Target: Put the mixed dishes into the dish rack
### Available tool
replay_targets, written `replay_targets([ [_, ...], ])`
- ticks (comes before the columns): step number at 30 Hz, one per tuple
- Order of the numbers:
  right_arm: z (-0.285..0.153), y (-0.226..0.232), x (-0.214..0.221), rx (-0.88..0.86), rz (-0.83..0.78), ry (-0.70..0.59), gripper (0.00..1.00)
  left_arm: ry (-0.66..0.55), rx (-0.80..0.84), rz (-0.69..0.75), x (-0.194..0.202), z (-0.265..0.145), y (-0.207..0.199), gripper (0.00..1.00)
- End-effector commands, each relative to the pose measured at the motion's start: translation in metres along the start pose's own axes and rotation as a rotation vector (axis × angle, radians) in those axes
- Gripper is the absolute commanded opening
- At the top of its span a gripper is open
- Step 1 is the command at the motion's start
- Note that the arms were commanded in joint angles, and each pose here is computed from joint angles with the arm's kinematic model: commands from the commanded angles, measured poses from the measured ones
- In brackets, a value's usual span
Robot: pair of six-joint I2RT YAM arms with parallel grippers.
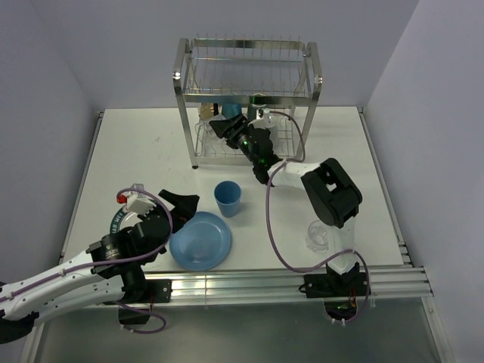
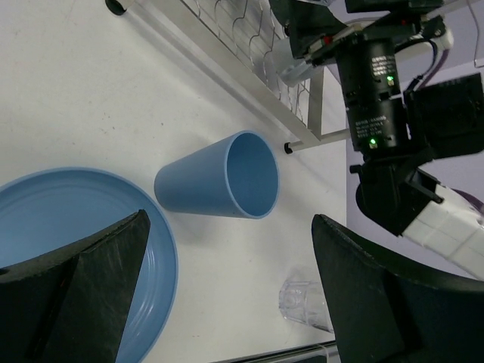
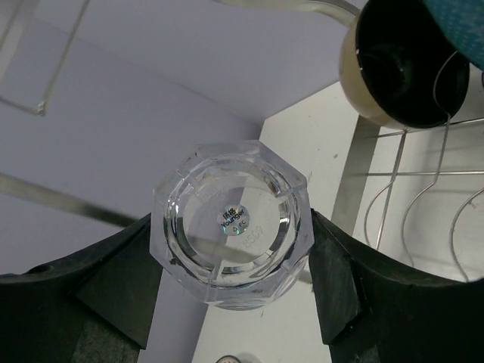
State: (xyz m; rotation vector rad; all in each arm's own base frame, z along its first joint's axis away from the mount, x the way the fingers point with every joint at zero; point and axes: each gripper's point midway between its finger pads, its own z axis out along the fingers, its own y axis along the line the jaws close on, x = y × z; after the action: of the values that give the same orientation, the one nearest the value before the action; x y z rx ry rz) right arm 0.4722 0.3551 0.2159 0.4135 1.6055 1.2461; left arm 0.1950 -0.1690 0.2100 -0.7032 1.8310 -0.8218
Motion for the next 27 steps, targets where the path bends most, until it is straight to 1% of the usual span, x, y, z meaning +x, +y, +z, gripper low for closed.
replay_targets([
  [1, 0.02, 0.01, -0.017, -0.038, -0.027, -0.03, 0.0, -0.009, 0.011, 0.004, -0.002, 0.0, -0.004, 0.95],
  [10, 0.051, -0.009, -0.018, 0.04, -0.167, 0.007, 0.0, -0.032, 0.015, 0.003, -0.013, -0.006, 0.002, 0.95],
  [14, 0.065, -0.024, -0.019, 0.121, -0.28, 0.036, 0.0, -0.025, 0.013, 0.011, -0.011, -0.006, 0.004, 0.95],
  [20, 0.068, -0.045, -0.027, 0.249, -0.388, 0.036, 0.0, -0.019, 0.015, 0.017, -0.008, -0.005, 0.005, 0.95],
  [25, 0.066, -0.056, -0.029, 0.296, -0.437, 0.041, 0.0, -0.015, 0.02, 0.019, -0.006, -0.003, 0.002, 0.95],
  [27, 0.066, -0.067, -0.023, 0.327, -0.46, 0.069, 0.0, -0.007, 0.022, 0.026, -0.003, -0.002, 0.001, 0.95],
])
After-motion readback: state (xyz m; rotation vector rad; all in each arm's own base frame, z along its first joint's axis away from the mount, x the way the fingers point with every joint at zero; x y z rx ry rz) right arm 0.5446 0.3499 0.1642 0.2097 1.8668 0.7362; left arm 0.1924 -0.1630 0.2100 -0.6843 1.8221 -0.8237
